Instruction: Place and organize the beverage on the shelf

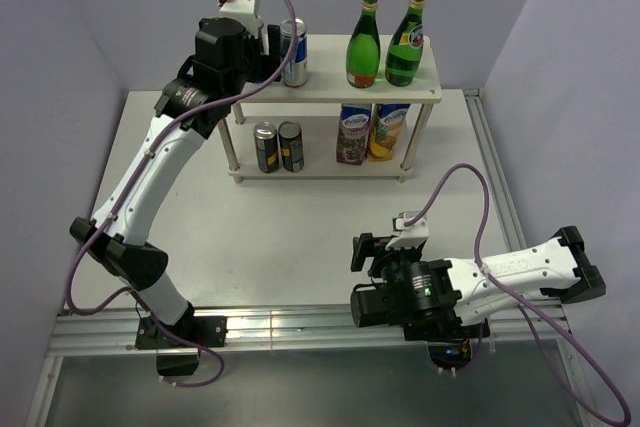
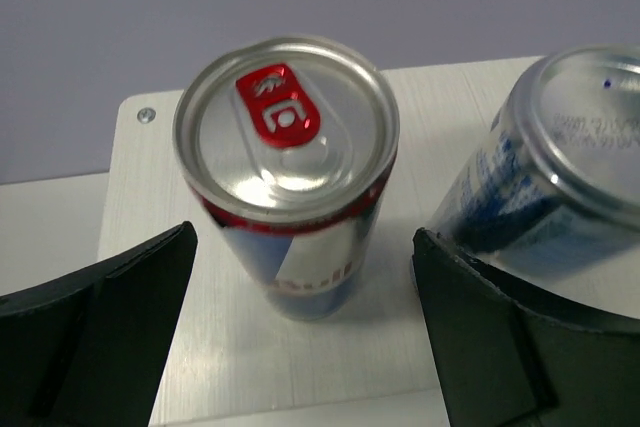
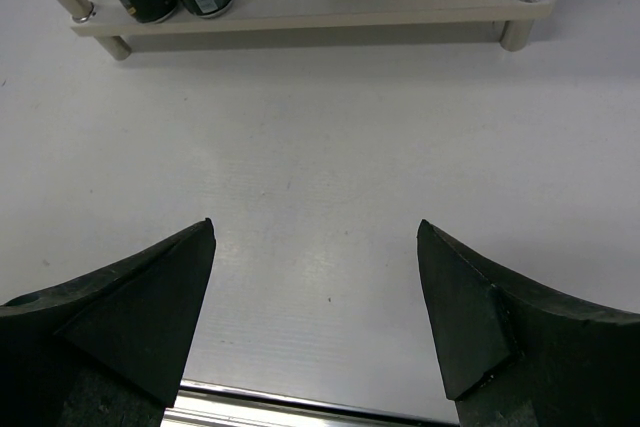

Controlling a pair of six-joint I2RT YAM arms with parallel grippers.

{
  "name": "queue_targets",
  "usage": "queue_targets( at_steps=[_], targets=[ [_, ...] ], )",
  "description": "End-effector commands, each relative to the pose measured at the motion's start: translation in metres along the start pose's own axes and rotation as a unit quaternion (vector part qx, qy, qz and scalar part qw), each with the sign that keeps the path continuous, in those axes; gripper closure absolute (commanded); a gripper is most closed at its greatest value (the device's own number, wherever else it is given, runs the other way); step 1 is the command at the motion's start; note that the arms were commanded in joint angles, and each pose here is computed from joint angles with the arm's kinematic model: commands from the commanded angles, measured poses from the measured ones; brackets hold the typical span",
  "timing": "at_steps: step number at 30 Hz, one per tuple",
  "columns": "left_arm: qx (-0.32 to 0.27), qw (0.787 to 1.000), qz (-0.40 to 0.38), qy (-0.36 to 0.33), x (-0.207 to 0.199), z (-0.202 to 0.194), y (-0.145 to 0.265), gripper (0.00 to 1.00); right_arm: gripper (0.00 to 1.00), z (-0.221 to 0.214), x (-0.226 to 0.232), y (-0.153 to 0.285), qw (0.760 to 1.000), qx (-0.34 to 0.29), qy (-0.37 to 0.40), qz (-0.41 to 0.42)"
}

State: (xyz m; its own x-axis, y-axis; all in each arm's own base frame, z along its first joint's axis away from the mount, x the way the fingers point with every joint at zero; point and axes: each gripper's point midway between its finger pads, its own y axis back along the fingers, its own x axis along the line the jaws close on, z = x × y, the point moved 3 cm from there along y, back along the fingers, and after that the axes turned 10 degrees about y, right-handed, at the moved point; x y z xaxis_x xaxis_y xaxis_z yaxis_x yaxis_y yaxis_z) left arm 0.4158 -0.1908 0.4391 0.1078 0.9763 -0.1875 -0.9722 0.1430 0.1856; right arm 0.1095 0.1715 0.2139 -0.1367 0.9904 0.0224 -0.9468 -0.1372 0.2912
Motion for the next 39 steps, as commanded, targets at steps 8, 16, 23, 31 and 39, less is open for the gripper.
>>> queue_targets(
  at_steps=[8, 16, 23, 31, 39],
  targets=[
    [-0.021, 0.998, -0.034, 0.054, 0.019, 0.006, 0.073, 0.01, 0.11, -0.001, 0.007, -0.002, 1.000, -0.014, -0.014, -0.002],
    [0.023, 0.989, -0.066, 0.132, 0.048, -0.065, 0.149, 0.01, 0.04, 0.056, 0.044, 0.014, 0.998, -0.015, -0.033, 0.042],
    [-0.028, 0.984, -0.059, 0.164, 0.077, -0.037, 0.216, 0.01, 0.00, 0.218, 0.029, 0.052, 0.980, -0.103, -0.027, 0.166],
    [-0.092, 0.976, -0.109, 0.163, 0.077, 0.019, 0.266, 0.01, 0.00, 0.284, -0.036, 0.064, 0.984, -0.160, -0.023, 0.079],
    [-0.102, 0.976, -0.119, 0.150, 0.072, 0.010, 0.252, 0.01, 0.00, 0.275, -0.062, 0.064, 0.986, -0.149, -0.045, 0.066]
  ],
)
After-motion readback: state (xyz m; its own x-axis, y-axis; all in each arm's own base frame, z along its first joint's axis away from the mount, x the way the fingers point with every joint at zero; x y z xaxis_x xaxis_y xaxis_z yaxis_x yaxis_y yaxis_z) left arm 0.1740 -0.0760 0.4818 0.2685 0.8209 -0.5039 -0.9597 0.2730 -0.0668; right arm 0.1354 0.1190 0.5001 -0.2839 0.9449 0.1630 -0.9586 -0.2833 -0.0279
